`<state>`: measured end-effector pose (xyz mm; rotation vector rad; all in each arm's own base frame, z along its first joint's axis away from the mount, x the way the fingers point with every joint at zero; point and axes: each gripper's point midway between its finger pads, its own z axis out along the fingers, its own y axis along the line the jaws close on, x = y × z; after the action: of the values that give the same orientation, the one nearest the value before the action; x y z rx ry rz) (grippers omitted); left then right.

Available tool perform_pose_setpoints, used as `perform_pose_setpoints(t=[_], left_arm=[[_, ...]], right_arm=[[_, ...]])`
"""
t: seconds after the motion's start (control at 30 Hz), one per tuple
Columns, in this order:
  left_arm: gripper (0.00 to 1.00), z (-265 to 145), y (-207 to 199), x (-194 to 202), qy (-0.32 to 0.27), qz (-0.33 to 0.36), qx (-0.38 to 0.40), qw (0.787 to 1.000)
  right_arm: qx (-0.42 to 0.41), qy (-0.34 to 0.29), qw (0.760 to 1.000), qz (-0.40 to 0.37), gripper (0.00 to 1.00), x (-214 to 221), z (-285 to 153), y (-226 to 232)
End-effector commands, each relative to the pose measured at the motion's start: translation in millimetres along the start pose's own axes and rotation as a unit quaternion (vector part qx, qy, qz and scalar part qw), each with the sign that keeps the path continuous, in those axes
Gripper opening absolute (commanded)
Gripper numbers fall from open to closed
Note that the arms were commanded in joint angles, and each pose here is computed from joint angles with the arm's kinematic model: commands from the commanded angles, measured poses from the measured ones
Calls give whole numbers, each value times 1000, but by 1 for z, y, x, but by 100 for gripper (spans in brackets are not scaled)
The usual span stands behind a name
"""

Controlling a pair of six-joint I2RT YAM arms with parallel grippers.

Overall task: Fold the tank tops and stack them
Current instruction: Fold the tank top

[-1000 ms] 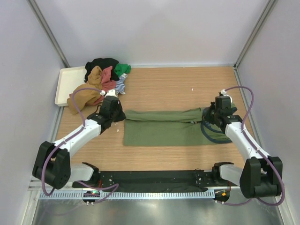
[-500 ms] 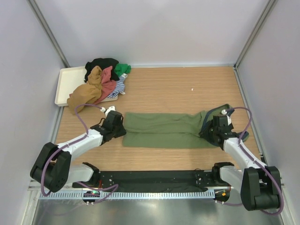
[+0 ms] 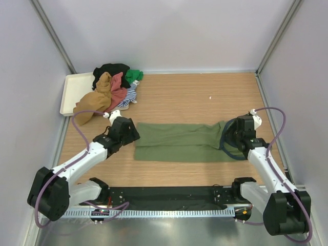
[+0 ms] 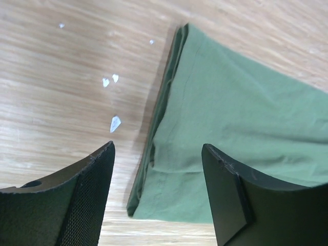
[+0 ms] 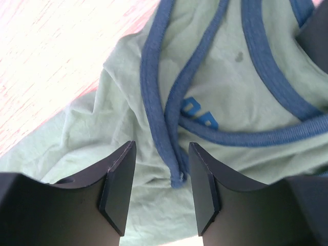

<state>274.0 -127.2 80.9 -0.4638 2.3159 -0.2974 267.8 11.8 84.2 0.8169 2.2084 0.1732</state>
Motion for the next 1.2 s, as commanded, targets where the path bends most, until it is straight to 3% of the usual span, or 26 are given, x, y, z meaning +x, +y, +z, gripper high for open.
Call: perform_pose_setpoints(t=[0.0,0.17,0.33,0.43,0.53,0.57,0.63,0.8,1.17], left_arm=[[70,1,-11,-20,-21,8,-5,1000],[66,21,-28,-13,14,21,7,1000],[55,35,-27,-3,30,26,0,999],[37,41,-24,6,40,28,0,999],[25,46,-18,15,49,29,-7,998],[22,47,-14,19,54,29,-11,998],[14,51,-12,26,65,25,-7,998],[0,55,-5,31,73,22,-16,997],[0,53,17,35,72,18,-37,997]], right_arm=[[-17,-20,999,-20,51,-19,4,16],[-14,36,999,-37,51,-4,27,23],[-14,48,998,-26,47,8,38,20],[-2,52,998,-25,40,11,41,14],[14,51,998,-26,23,11,42,8],[21,52,998,-26,12,13,42,4],[31,50,998,-24,4,15,41,-1],[62,30,998,-14,1,12,37,-16],[84,-6,996,8,1,4,26,-30]])
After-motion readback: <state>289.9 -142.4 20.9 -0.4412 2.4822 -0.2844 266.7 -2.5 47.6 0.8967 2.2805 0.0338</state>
